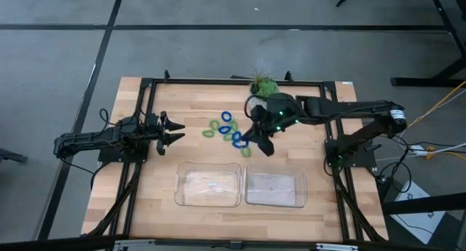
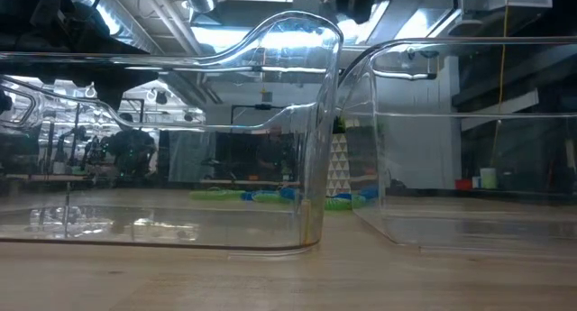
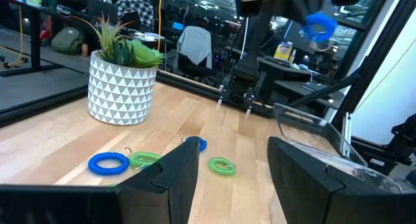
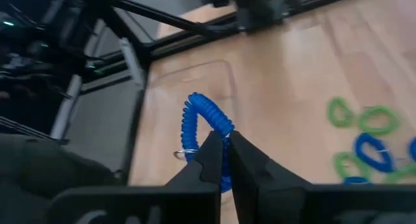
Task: Sort spring keychains
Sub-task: Put the blue spring keychain into the right transparent bin
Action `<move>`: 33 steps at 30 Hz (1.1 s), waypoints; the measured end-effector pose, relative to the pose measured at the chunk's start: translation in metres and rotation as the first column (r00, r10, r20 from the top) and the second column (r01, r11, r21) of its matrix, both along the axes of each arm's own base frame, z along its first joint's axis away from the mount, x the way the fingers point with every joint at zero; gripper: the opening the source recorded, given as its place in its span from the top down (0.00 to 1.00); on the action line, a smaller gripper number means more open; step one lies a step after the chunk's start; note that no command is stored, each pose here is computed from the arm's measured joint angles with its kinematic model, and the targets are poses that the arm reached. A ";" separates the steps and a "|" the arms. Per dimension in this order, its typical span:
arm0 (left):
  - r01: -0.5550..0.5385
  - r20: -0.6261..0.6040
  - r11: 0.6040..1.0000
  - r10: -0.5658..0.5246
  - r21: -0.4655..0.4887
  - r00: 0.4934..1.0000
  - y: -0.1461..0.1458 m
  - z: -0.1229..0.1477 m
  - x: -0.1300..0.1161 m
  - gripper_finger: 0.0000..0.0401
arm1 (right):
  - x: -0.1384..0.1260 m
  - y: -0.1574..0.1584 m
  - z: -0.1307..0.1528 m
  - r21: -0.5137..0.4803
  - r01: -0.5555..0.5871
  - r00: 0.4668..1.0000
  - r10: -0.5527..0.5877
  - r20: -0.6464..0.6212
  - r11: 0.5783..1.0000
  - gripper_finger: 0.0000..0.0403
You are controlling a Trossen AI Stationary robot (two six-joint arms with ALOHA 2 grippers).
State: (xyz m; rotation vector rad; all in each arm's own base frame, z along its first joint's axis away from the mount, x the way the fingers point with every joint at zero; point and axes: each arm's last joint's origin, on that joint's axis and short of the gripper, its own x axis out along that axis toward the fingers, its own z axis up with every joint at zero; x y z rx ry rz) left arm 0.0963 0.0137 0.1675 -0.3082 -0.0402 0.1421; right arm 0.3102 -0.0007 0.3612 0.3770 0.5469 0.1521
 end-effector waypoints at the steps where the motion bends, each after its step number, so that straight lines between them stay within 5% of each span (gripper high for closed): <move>1: 0.000 0.000 1.000 0.000 -0.001 1.000 0.000 0.000 0.000 0.56 | -0.002 0.004 0.002 0.018 -0.003 1.000 0.003 0.001 1.000 0.97; 8: 0.000 0.000 1.000 0.000 0.000 1.000 0.000 0.000 0.000 0.56 | -0.014 0.031 0.012 0.130 -0.054 0.998 0.056 -0.008 0.990 0.97; 20: 0.000 -0.001 1.000 0.000 0.000 1.000 0.000 0.000 0.000 0.56 | -0.028 0.060 0.001 0.330 -0.054 0.964 0.136 -0.229 0.943 0.97; 33: 0.000 0.000 1.000 0.000 0.000 1.000 0.000 0.000 0.000 0.56 | -0.057 0.079 -0.022 0.162 -0.233 0.836 0.283 -0.470 0.959 0.97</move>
